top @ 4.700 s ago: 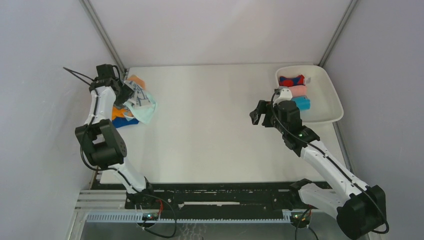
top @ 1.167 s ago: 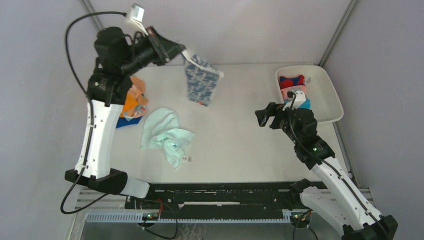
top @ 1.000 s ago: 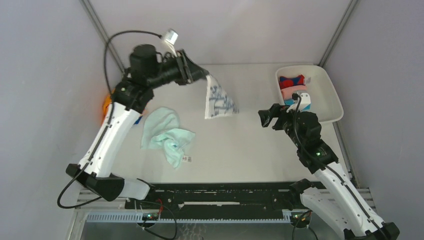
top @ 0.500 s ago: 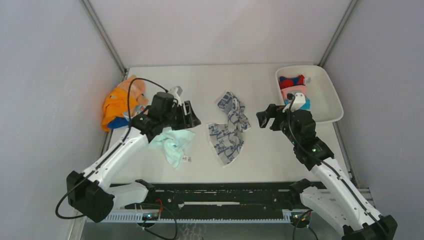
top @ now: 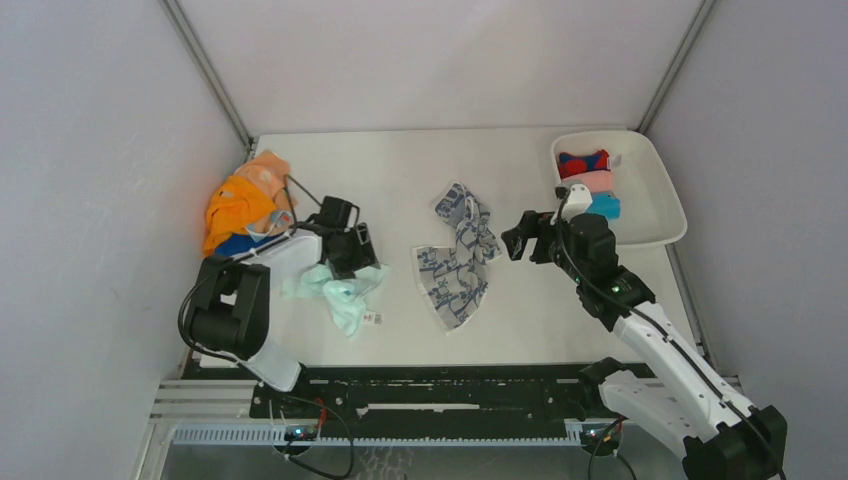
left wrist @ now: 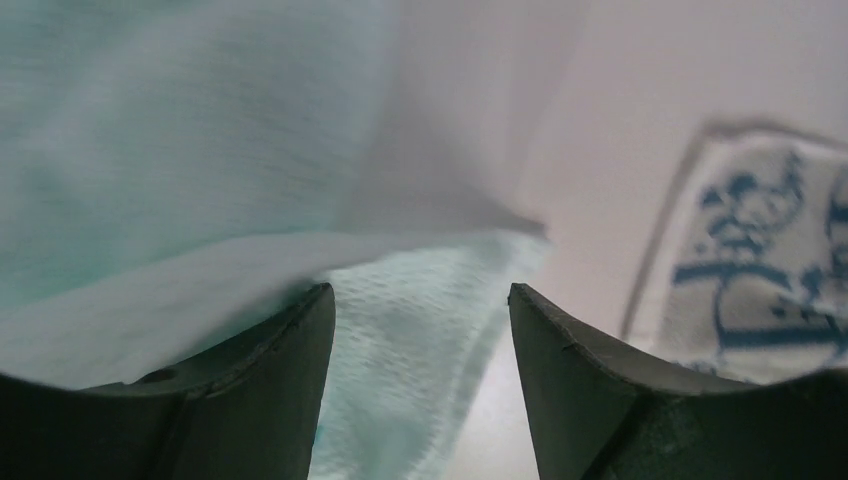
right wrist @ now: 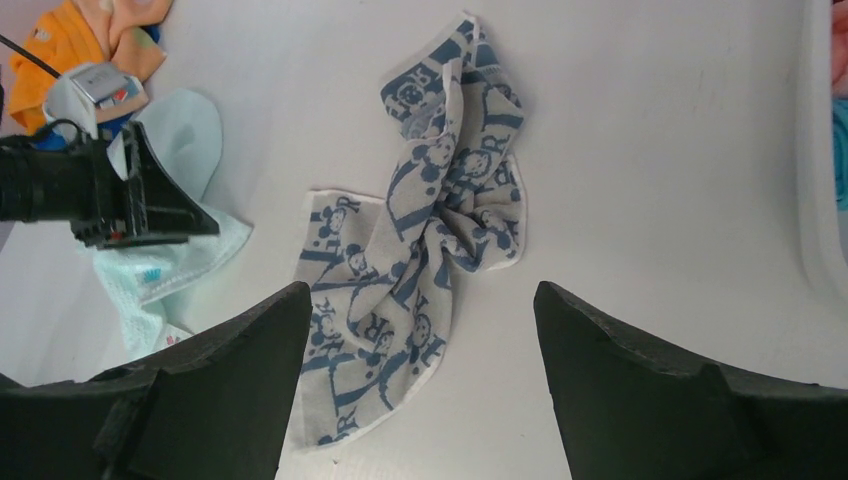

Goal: Roll the towels

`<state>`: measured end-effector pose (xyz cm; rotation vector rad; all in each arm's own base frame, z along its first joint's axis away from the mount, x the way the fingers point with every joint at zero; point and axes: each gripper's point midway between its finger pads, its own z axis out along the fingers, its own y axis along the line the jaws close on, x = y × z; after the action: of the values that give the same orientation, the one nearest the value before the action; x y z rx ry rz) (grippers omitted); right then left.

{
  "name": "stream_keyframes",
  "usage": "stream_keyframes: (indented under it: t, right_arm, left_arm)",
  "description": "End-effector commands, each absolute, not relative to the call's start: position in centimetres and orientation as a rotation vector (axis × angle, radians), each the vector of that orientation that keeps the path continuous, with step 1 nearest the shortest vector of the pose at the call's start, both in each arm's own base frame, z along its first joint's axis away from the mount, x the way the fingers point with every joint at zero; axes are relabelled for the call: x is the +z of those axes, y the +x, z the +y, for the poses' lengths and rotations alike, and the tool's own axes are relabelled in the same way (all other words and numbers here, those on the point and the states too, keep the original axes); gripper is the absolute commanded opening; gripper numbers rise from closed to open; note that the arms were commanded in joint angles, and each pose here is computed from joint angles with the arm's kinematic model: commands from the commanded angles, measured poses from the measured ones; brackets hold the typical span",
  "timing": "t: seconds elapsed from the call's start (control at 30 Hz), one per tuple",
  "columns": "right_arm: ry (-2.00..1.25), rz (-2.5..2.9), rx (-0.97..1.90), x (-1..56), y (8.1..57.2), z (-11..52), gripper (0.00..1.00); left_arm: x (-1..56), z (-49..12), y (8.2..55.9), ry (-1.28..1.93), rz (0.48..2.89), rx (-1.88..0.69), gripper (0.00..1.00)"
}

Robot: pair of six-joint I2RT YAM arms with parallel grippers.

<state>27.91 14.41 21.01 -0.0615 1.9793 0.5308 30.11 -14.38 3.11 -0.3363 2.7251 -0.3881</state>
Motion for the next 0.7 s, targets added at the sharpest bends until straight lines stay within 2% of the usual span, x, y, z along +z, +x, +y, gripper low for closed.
stream_keyframes:
  t: [0.0,0.1,0.23,0.4,0.53,0.67]
  right_arm:
    - [-0.130,1.973,0.565,20.8,28.1,15.9,0.81]
    - [-0.157,2.004,0.585,19.9,28.2,16.9,0.81]
    - [-0.209,2.066,0.599,18.4,28.1,18.5,0.81]
    - [-0.300,2.147,0.617,16.1,27.5,21.0,0.81]
    - [-0.365,2.224,0.621,13.5,26.9,23.1,0.81]
    - [-0.432,2.314,0.595,10.6,26.2,24.4,0.81]
  left_arm:
    - [1.3,-8.1,30.4,-0.628,2.695,-0.277,0.69]
    - [1.0,-6.0,30.1,-0.810,2.638,-0.376,0.69]
    - [1.4,0.2,29.3,-1.088,2.535,-0.172,0.69]
    - [2.3,6.1,28.0,-1.378,2.317,-0.131,0.69]
    - [3.9,8.7,28.4,-1.425,2.253,-0.100,0.70]
    - [6.5,8.2,29.4,-1.335,2.226,-0.128,0.70]
